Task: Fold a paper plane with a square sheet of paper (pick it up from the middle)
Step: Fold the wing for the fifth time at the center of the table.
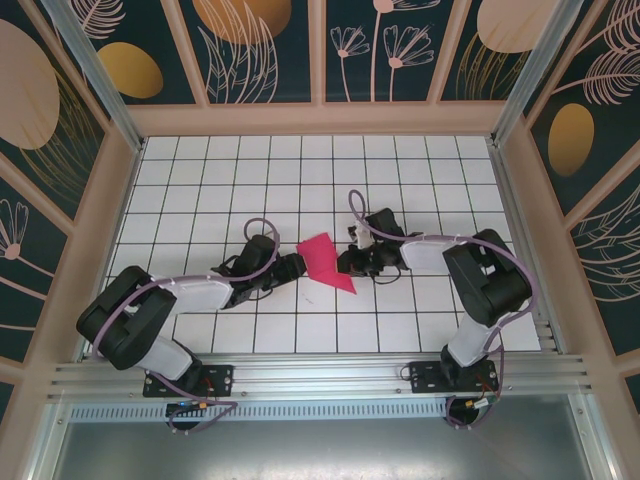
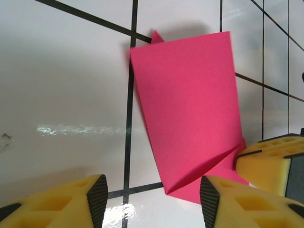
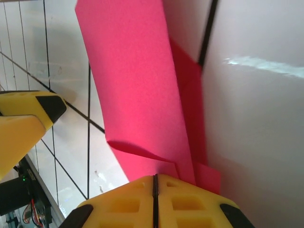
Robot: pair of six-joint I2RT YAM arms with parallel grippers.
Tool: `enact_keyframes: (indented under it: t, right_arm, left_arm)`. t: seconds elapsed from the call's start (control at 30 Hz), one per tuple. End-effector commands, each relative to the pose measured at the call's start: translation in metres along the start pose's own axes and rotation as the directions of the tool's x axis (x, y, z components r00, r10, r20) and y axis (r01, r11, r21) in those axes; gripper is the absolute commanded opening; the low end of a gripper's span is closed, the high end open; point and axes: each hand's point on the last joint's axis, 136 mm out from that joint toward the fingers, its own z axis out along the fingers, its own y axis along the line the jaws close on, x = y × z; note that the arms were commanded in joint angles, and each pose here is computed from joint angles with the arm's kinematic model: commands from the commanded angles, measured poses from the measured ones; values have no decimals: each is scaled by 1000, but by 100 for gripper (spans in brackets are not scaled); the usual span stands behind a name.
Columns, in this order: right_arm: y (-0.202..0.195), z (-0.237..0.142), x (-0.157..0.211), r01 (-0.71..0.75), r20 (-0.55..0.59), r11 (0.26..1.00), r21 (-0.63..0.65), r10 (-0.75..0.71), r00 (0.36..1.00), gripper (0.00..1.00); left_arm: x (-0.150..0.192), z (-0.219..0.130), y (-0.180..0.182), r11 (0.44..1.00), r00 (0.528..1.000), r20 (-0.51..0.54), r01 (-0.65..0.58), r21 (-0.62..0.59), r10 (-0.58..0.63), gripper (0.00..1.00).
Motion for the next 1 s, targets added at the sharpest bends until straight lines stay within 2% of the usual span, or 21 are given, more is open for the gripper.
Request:
enact_keyframes:
  t: [0.0, 0.27, 0.63, 0.7, 0.87, 0.97]
  right_arm:
    - [-2, 2, 0, -5, 4, 998, -64, 5, 1000, 11]
    - [-28, 0, 8, -148, 9, 978, -148, 151, 989, 11]
    - [-44, 2, 14, -199, 12, 974, -110, 202, 979, 12]
    - [-45, 2, 13, -199, 16, 975, -104, 201, 979, 11]
    - [-46, 2, 12, -196, 22, 976, -99, 199, 980, 12]
    - [-46, 2, 12, -191, 23, 977, -95, 194, 981, 12]
  left_arm:
    - [-1, 5, -14, 999, 1000, -16, 0, 47, 1, 57]
    - [3, 14, -20, 997, 998, -55, 8, 76, -4, 57]
    - [8, 28, -37, 987, 992, -112, 73, 144, -57, 56]
    - [8, 32, -43, 983, 990, -122, 83, 166, -63, 52]
    - [15, 46, -49, 981, 985, -159, 93, 168, -66, 50]
    - [16, 51, -53, 979, 984, -166, 101, 178, -72, 42]
